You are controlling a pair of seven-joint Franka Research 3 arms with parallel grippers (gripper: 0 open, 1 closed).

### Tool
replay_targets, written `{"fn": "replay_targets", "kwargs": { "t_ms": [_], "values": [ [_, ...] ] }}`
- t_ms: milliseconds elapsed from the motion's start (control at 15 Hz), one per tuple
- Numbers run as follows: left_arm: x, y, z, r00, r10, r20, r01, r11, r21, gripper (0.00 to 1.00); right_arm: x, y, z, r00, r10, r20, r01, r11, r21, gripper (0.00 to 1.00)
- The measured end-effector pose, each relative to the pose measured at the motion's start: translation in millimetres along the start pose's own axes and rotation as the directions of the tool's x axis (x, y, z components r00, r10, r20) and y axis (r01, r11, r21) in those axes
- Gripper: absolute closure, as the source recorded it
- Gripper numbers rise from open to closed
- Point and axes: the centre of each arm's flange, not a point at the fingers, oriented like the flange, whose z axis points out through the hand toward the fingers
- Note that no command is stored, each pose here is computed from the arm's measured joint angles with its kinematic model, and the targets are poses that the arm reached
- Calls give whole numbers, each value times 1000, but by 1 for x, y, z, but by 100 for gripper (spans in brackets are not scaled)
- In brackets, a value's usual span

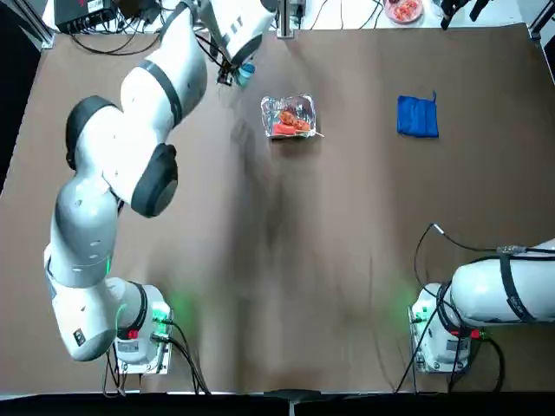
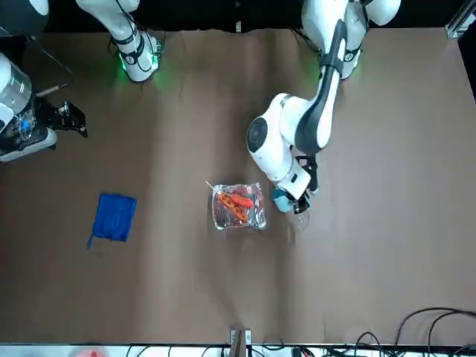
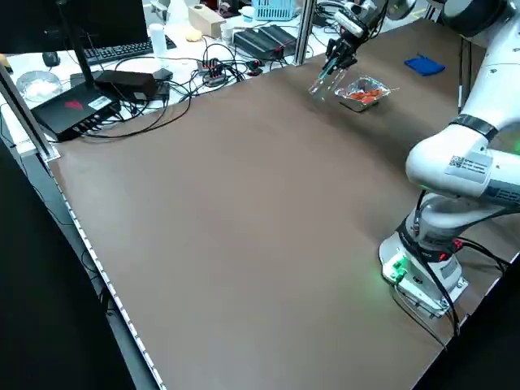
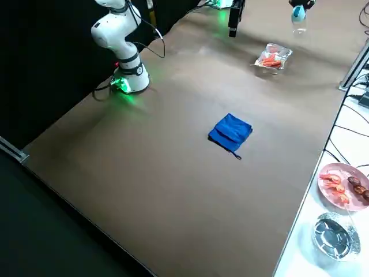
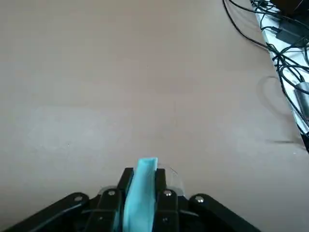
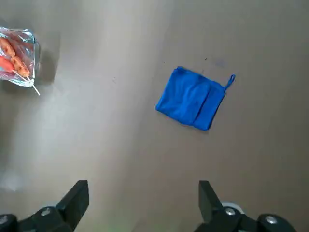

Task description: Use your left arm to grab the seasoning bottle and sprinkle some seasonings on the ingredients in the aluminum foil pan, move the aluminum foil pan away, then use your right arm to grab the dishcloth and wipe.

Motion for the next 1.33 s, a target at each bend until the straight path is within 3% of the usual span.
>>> {"fn": "replay_targets", "kwargs": {
  "t_ms": [333,1000,1333],
  "values": [
    [-27,-18,-16,1000,12,-29,-13,999,-38,77,-2,11,-2,1000,20,-5,-20,1000,1,0],
    [-13,-19,-50,993,-64,-103,51,991,-122,77,-3,13,-3,1000,24,-8,-24,1000,1,0],
    [-24,-29,-58,991,-46,-128,27,989,-147,77,-3,13,-3,1000,24,-8,-24,1000,1,0]
  ]
}}
